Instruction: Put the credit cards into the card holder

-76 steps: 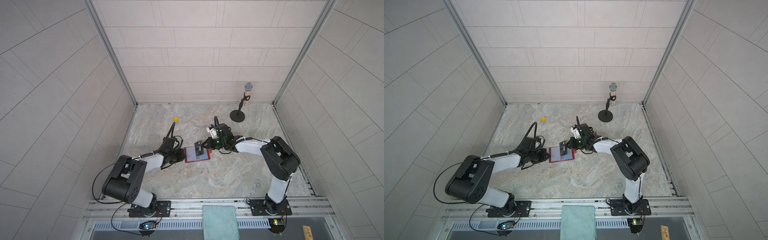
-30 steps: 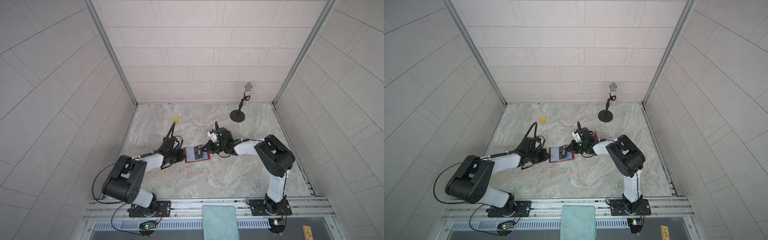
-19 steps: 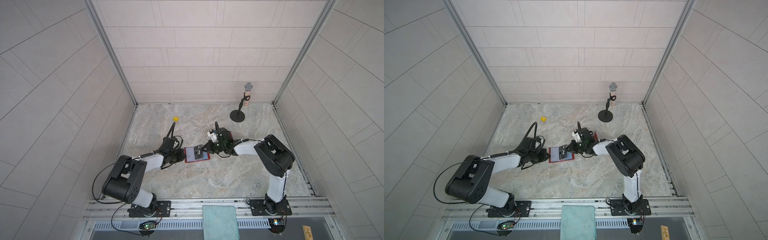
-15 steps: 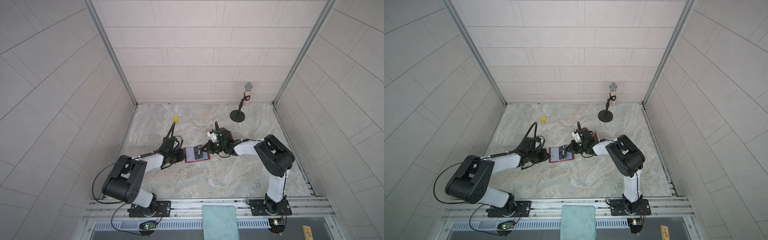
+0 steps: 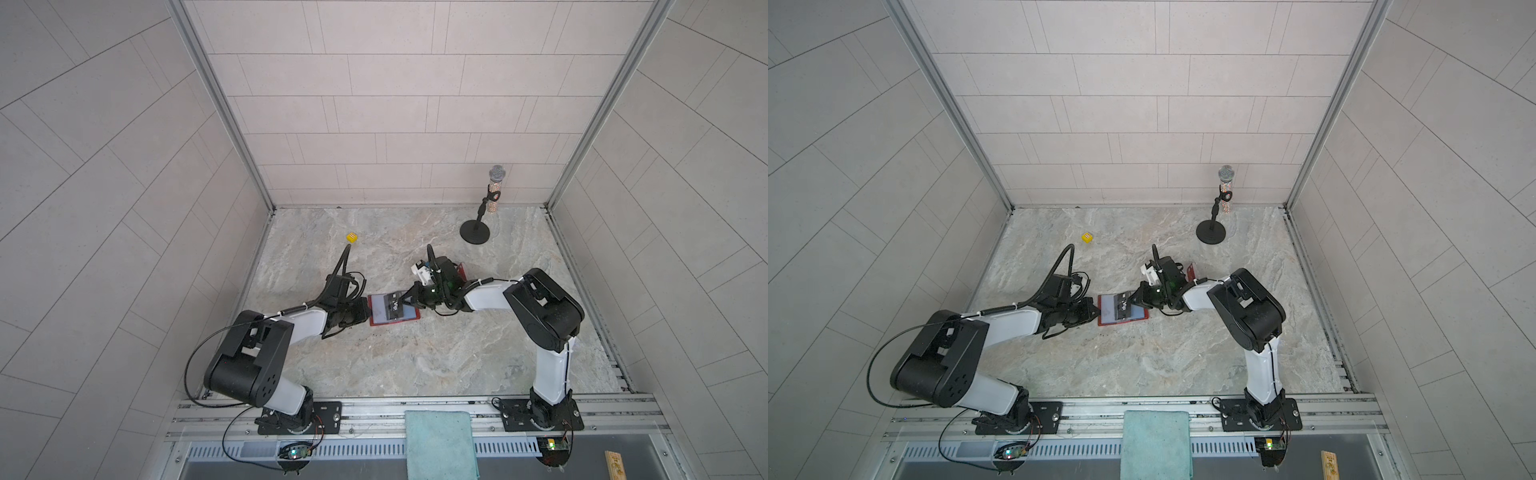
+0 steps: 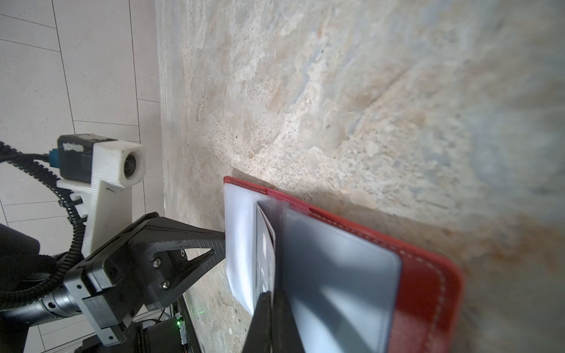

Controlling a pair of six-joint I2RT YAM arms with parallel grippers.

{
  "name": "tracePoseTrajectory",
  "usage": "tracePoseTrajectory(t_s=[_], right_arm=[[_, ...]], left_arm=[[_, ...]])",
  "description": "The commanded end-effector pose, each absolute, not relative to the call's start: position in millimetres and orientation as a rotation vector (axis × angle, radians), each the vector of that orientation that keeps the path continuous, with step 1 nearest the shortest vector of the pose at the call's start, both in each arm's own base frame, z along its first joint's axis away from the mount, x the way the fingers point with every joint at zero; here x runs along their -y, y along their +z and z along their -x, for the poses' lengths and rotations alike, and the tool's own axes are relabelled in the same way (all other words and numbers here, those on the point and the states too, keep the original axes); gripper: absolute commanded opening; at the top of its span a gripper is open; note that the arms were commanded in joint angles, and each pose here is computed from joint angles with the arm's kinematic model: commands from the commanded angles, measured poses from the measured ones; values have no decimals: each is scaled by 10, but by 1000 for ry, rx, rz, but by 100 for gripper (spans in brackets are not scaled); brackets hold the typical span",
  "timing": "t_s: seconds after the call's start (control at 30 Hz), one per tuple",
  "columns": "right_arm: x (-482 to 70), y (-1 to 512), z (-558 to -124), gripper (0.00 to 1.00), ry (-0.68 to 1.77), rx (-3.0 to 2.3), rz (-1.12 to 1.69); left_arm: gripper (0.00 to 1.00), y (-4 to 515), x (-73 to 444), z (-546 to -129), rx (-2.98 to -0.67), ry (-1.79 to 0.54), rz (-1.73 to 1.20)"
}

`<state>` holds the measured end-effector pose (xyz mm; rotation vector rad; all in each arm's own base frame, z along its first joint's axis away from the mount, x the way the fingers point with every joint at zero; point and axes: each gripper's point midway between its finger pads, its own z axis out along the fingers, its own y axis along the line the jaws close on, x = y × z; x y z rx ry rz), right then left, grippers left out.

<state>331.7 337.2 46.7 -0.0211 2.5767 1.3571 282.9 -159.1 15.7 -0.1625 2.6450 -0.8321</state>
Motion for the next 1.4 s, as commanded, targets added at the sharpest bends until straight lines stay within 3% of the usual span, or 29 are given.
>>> tracePoseTrajectory(t_s=[0.0,0.43,0.7,0.97,1.17,1.37], right_arm=[[-3367,305,-3272,0,1303,-2636,-11],[-3415,176,-3221,0,1283,-2684,15],[-3308,335,-3251,26,1122,-2703,92],[-3285,519,-3259,38,988,-2701,209],[-3194,540,-3260,37,733,-2727,304],[-3047,420,-3279,18,495,-2767,327]], left_arm=[[0,80,1566,-2756,-2693,-816,171],[0,89,1579,-2767,-2690,-823,168],[0,102,1575,-2775,-2686,-821,169],[0,110,1584,-2780,-2685,-826,163],[0,126,1599,-2783,-2682,-836,155],[0,140,1600,-2783,-2681,-835,148]])
